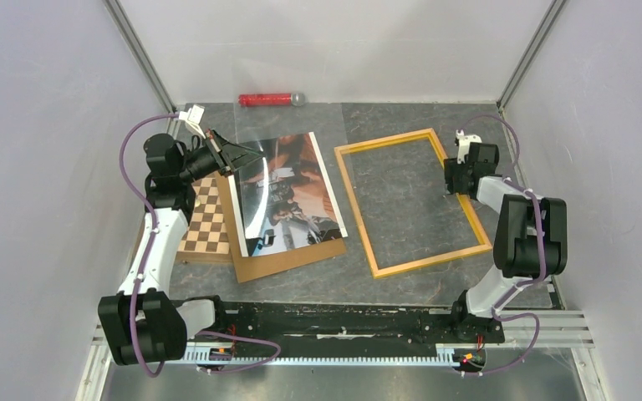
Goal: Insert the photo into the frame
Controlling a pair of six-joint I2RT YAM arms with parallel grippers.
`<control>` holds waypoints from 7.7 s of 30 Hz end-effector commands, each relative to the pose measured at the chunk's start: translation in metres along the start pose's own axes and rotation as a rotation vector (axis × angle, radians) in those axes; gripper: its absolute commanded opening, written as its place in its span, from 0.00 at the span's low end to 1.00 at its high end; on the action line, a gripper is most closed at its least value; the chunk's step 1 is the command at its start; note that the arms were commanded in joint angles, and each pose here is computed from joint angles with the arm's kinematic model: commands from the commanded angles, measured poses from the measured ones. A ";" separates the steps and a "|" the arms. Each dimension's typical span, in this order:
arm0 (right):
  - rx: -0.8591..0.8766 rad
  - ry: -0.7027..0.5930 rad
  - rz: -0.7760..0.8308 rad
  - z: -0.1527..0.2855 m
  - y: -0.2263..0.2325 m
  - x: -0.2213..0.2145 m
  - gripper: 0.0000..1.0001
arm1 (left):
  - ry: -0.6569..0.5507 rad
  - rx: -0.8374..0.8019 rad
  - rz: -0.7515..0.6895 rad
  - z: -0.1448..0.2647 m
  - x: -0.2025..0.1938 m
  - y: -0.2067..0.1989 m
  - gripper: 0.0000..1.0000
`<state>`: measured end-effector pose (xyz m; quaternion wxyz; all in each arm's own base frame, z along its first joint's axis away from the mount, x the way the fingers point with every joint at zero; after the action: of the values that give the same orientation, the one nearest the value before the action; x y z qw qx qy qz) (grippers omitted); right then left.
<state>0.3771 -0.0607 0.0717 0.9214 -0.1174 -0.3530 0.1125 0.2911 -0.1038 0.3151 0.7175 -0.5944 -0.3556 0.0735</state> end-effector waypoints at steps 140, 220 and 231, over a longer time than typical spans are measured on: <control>0.199 -0.247 -0.382 0.069 -0.039 -0.064 0.62 | 0.232 -0.102 0.315 -0.258 -0.185 0.102 0.02; 0.206 -0.229 -0.396 0.068 -0.039 -0.077 0.61 | 0.324 -0.053 0.608 -0.250 -0.185 0.073 0.02; 0.203 -0.224 -0.400 0.067 -0.039 -0.080 0.61 | 0.336 -0.033 0.591 -0.247 -0.190 0.079 0.02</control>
<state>0.2770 -0.1095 0.0805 0.8929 0.0661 -0.4438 -0.0372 0.3350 -0.3765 0.1252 0.7171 -0.6630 -0.0470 0.2098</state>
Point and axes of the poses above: each gripper's point midway between its finger pads, its own z axis back along the fingers, its own y axis along the line the jaws close on, x = y × z, the point moved 4 cm from there along z, back along the fingers, and after that the axes turned 10 degrees about z, right-handed, at the moved point
